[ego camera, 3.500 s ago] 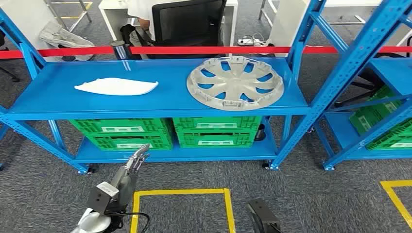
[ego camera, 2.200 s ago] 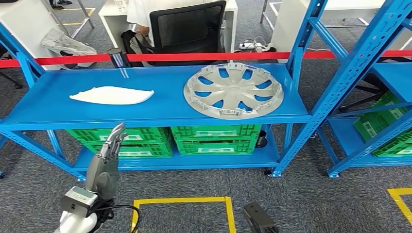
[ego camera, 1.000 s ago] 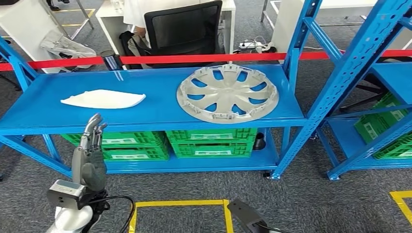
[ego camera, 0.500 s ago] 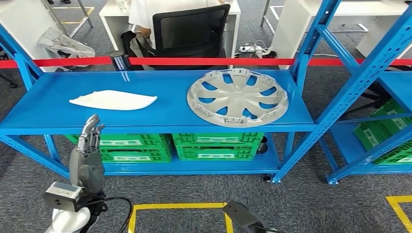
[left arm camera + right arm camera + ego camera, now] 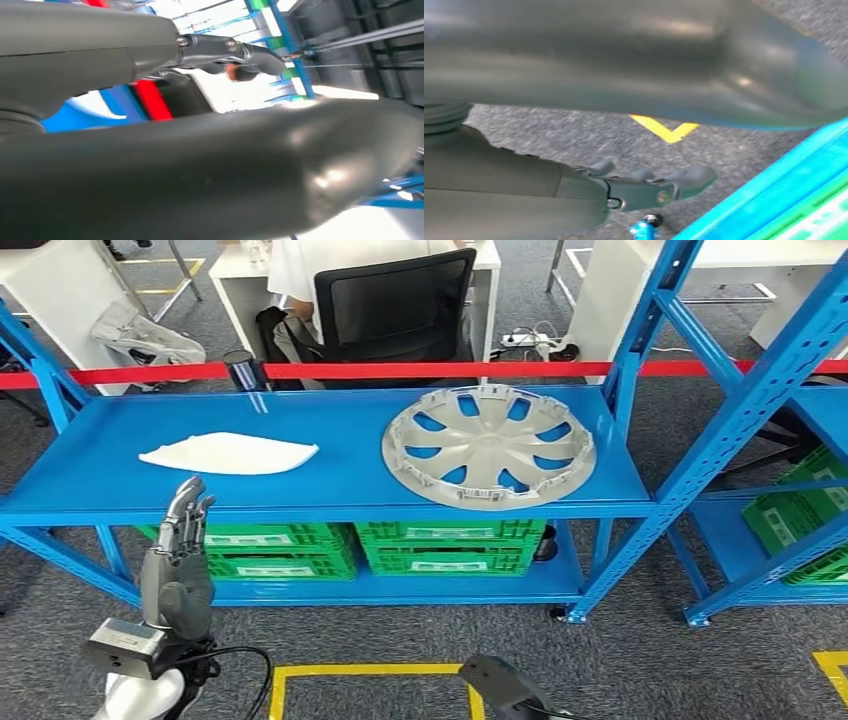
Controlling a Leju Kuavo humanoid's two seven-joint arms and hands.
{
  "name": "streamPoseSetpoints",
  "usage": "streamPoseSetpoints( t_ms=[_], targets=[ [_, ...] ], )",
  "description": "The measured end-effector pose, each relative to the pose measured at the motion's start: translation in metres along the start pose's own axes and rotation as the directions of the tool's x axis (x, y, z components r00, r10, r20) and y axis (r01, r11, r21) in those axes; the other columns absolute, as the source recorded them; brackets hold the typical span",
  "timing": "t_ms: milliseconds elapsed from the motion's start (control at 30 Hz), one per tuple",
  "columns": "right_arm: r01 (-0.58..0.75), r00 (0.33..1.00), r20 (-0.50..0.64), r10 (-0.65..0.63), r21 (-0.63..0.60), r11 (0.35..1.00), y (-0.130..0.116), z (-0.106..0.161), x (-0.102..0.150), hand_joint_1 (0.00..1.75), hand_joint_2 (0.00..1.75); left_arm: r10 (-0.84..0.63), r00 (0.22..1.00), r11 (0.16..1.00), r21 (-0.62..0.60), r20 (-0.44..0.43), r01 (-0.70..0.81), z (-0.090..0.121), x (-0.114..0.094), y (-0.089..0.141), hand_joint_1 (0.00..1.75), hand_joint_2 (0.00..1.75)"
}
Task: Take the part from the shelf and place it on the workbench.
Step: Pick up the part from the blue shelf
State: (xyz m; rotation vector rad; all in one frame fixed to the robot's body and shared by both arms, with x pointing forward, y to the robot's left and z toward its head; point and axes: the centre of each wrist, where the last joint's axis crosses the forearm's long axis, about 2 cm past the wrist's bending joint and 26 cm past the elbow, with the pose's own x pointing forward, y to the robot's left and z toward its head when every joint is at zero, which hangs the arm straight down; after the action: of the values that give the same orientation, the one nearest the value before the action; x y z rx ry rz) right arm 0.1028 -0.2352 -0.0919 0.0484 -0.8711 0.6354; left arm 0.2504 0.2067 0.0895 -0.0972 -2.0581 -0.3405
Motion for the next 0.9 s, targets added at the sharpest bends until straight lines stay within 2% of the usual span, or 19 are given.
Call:
streamPoseSetpoints(
  t_ms=[900],
  targets=[
    [-0.004, 1.000, 0.001, 0.004, -0.002, 1.000, -0.0003, -0.0002, 0.0004, 0.00, 0.00, 0.006, 1.000, 1.000, -0.010, 0.000, -0.006, 0.0003, 0.0000, -0.0008, 0.00, 0.00]
  ],
)
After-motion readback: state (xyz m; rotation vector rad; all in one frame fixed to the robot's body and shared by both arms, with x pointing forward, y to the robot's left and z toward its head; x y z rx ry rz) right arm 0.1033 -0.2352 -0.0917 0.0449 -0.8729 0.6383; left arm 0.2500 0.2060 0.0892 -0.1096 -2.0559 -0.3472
